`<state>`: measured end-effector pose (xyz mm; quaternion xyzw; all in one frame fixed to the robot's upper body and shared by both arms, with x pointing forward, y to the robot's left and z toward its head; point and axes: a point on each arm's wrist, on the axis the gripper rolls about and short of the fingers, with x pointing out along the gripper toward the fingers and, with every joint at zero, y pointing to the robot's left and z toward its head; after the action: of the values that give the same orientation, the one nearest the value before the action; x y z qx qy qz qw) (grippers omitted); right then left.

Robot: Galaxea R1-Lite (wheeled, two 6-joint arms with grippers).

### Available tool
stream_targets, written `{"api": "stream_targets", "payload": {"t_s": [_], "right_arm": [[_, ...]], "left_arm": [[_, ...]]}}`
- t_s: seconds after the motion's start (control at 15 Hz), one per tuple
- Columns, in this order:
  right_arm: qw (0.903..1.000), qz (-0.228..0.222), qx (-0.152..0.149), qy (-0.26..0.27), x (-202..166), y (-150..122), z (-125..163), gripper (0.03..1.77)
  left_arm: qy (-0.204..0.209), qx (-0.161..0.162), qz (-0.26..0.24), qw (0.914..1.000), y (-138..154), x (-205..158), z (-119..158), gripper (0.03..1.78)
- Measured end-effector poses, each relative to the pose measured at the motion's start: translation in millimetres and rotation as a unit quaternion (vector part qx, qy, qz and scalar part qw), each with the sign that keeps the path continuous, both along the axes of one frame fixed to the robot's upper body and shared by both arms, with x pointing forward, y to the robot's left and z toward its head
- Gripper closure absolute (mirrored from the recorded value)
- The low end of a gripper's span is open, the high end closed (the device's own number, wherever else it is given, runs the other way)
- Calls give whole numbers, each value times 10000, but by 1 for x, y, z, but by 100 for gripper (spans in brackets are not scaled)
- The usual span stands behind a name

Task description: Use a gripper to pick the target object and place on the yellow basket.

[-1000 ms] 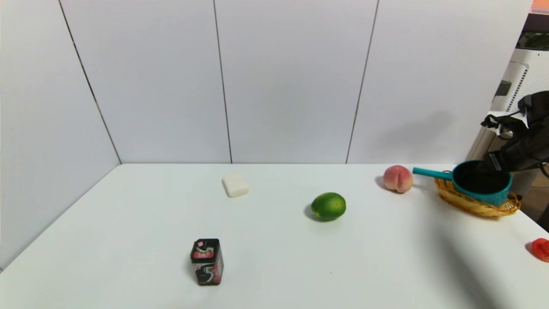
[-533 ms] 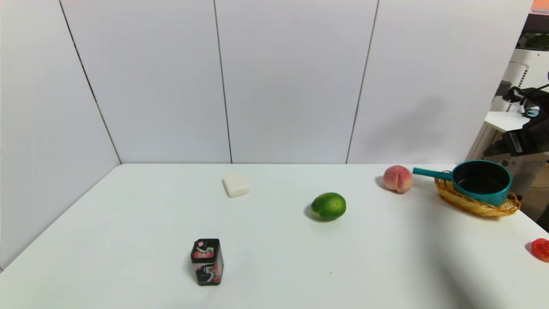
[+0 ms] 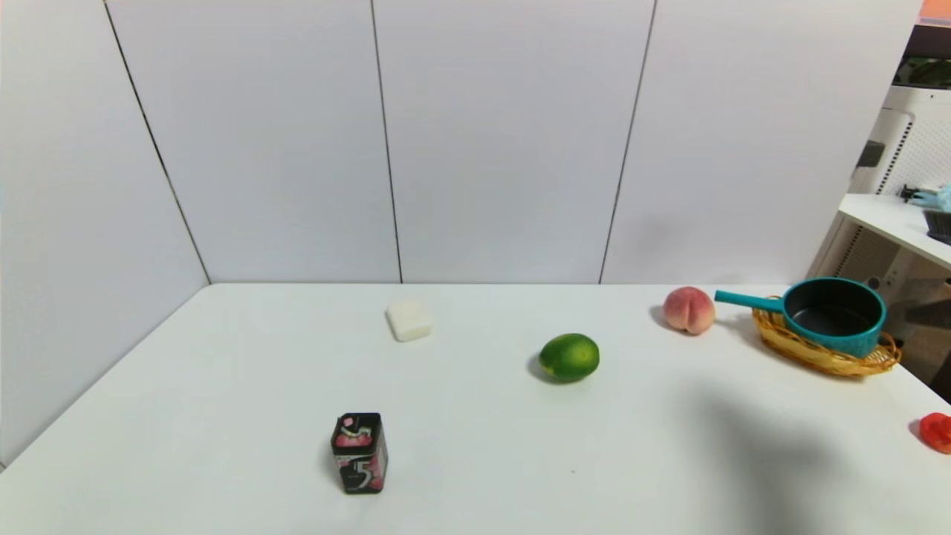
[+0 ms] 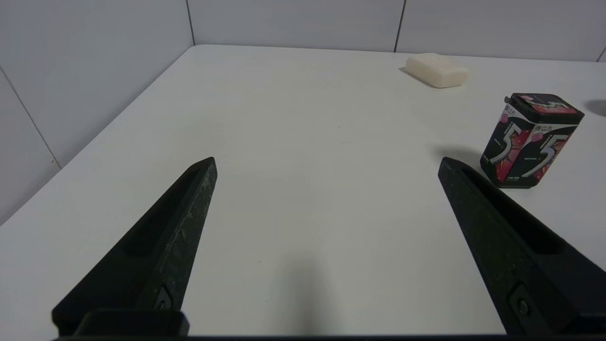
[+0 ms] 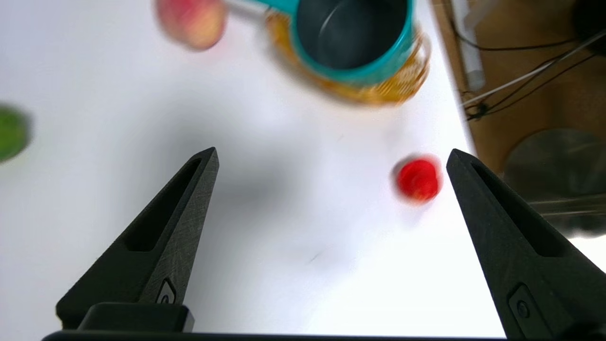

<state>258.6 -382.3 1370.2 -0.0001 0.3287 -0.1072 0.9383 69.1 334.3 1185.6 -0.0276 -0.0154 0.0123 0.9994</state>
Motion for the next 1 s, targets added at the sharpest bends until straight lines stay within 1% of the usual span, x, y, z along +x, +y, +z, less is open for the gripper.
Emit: {"api": "stream_targets", "payload": {"t_s": [0.13, 0.27, 0.33, 0.47, 0.53, 0.67, 0.73, 0.87, 1.0], "right_arm": [[9992, 72, 178, -338, -51, 21, -28, 12], [9958, 344, 206, -817, -92, 35, -63, 11], [9920, 530, 168, -1132, -111, 40, -84, 11], [9796, 835, 34, -1830, -140, 44, -119, 11], [9706, 963, -58, -2204, -152, 45, -136, 11], [9568, 1118, -173, -2679, -169, 46, -161, 11], [9515, 1173, -187, -2837, -176, 46, -172, 11], [9356, 1206, -201, -3313, -184, 46, -176, 11], [9295, 1081, 6, -3525, -187, 46, -178, 11]], "left_arm": [[0, 2, 0, 10000, 0, 0, 0, 12], [0, 0, -2, 10000, 0, 0, 0, 12], [0, 0, -2, 10000, 0, 0, 0, 12], [0, 2, 0, 10000, 0, 0, 0, 12], [0, 0, 0, 10000, 0, 0, 0, 12], [0, 2, -2, 10000, 0, 0, 0, 12], [0, 0, 0, 10000, 0, 0, 0, 12], [0, 2, -2, 10000, 0, 0, 0, 12], [0, 0, -2, 10000, 0, 0, 0, 12]]}}
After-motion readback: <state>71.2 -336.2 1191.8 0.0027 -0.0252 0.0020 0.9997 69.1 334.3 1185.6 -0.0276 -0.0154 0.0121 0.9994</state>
